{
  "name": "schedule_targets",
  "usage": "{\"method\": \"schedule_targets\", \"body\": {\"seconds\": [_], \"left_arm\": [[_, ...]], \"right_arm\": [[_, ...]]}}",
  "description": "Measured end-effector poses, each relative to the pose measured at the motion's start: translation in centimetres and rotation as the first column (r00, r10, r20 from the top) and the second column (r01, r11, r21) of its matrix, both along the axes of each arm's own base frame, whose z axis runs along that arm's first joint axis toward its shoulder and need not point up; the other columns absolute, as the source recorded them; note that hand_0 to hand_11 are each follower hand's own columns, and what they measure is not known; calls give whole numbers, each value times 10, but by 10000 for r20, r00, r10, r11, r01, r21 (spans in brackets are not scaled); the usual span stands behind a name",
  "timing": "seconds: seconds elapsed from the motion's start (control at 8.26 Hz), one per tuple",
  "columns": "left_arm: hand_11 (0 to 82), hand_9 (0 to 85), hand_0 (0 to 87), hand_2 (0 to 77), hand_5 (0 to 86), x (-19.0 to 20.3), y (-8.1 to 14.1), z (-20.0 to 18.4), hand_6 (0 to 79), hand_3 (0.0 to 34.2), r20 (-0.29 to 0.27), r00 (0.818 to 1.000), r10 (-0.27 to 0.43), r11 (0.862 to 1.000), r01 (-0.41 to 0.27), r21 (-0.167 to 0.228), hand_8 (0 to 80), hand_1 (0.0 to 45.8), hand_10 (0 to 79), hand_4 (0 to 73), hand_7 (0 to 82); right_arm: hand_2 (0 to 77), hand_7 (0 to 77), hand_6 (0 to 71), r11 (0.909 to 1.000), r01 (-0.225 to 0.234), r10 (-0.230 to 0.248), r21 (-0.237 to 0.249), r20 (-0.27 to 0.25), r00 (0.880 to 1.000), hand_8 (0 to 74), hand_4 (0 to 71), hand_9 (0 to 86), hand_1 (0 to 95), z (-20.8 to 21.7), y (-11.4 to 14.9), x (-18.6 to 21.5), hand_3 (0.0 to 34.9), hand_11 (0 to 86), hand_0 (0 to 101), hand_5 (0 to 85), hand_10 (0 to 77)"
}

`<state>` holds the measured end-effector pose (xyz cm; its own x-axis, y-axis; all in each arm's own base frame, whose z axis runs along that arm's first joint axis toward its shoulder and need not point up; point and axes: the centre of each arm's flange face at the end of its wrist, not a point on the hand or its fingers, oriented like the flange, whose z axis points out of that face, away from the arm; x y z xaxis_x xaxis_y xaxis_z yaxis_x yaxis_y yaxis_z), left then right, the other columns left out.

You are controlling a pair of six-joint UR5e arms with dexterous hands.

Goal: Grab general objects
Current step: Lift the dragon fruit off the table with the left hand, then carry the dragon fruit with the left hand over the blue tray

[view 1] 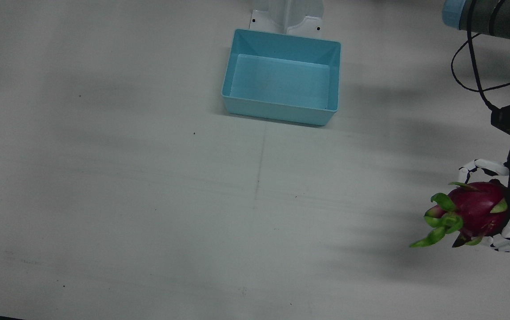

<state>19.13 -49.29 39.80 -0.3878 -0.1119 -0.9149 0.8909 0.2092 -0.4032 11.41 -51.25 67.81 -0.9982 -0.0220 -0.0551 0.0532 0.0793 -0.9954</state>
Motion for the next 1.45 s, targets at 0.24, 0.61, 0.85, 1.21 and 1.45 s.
{"method": "schedule_targets", "body": {"seconds": [0.24,0.61,0.85,1.21,1.45], "left_arm": [[687,442,449,562,355,-14,-28,-25,316,0,-1327,9884,742,9897,-566,1316,338,0,698,174,458],[469,496,447,556,360,-9,-43,-51,365,0,-2356,9333,2710,9263,-1863,3276,387,0,693,202,480],[698,567,444,545,371,7,-38,-72,442,0,-2182,8872,4066,8548,-2851,4337,480,0,698,251,491],[704,573,431,545,371,63,2,-115,464,0,-1606,7713,6158,7168,-4639,5206,529,0,698,262,491],[704,573,550,545,371,113,55,-139,469,0,-1424,6722,7265,6234,-5578,5479,535,0,698,267,491]], "right_arm": [[747,0,0,10000,0,0,-2,0,10000,0,0,5,60,0,0,0,0,5,0,0,0],[747,0,0,10000,1,-1,3,11,10000,0,0,5,60,0,0,0,0,5,0,0,0],[747,0,0,10000,1,-1,0,14,10000,0,0,5,60,0,0,0,0,5,0,0,0],[747,0,0,10000,1,-1,3,2,10000,0,0,5,60,0,0,0,0,5,0,0,0],[747,0,0,10000,0,0,7,1,10000,0,0,5,60,0,0,0,0,5,0,0,0]]}}
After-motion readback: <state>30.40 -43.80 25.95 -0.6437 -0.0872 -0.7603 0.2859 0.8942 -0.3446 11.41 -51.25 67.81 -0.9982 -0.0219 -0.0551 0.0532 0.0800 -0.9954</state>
